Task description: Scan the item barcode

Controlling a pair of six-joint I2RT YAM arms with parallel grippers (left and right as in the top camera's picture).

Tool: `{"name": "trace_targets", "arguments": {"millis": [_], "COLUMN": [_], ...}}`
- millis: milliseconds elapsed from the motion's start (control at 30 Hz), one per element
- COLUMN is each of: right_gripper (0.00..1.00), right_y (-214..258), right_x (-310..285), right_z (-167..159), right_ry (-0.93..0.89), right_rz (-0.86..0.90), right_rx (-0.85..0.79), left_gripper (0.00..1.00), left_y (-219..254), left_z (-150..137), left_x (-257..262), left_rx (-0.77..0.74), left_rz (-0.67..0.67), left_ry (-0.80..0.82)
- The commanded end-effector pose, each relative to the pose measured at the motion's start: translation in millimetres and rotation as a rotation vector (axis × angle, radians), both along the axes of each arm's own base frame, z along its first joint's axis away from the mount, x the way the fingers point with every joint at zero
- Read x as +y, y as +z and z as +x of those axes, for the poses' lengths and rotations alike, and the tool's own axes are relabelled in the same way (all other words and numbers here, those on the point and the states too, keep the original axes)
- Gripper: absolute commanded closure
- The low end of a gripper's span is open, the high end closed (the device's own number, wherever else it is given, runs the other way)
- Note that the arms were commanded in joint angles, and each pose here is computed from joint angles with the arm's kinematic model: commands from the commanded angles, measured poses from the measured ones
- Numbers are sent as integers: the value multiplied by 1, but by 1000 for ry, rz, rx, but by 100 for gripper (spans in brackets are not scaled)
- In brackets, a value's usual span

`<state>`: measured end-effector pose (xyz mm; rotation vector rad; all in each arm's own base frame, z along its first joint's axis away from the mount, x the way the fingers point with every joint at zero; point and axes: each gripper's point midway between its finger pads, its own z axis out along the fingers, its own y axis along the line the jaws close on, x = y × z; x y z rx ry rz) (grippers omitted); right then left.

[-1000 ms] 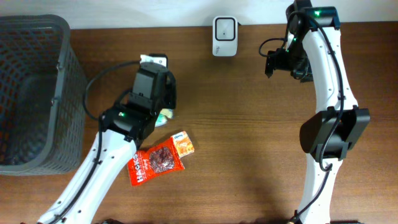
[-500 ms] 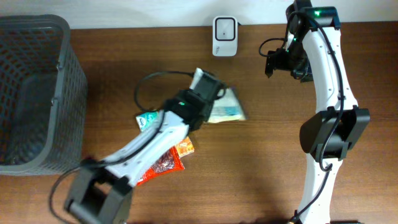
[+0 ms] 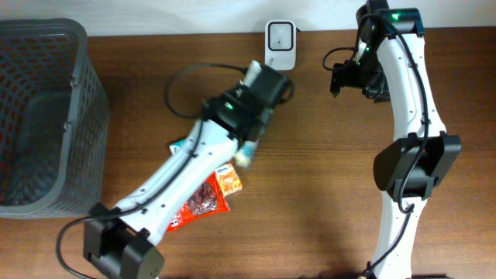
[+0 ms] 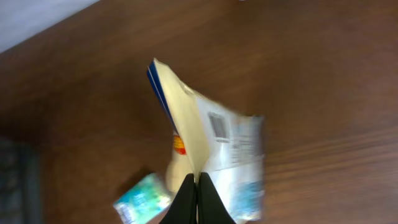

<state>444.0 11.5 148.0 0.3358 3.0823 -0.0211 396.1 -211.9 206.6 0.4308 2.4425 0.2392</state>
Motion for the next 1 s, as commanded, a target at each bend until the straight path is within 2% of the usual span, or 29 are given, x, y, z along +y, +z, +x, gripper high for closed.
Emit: {"name": "trace_targets", "arguments": {"millis": [0, 67, 167, 233, 500, 567, 667, 733, 833, 967], "right_gripper": [2, 2, 2, 2, 1, 14, 69, 96, 96, 96], "right_y": [5, 6, 10, 12, 10, 2, -12, -23, -44, -57], "right_x": [-3, -3, -2, -2, 32, 38, 44, 51, 81, 141], "right_z": [0, 6, 37, 46, 32, 26, 16, 9, 2, 2], "right_ry": [5, 4, 3, 3, 27, 29, 35, 45, 71, 120], "right_rz": [-16, -15, -11, -9, 185, 208, 213, 225, 333, 629], "right_rx": [-13, -36, -165, -202, -141, -106, -49, -11, 31, 25], "left_gripper": [100, 100, 100, 100, 100, 100, 100, 100, 100, 100], "left_y": [26, 24, 20, 19, 17, 16, 16, 15, 12, 10], "left_z": [11, 10, 7, 5, 4, 4, 6, 9, 8, 9], "left_x": [25, 26, 24, 25, 19, 20, 25, 31, 32, 32], "left_rx": [-37, -22, 0, 6, 24, 25, 28, 25, 59, 83], "left_rz": [4, -3, -10, -19, -85, -95, -115, -142, -196, -231], "left_ry": [59, 56, 46, 66, 87, 105, 135, 186, 204, 200]}}
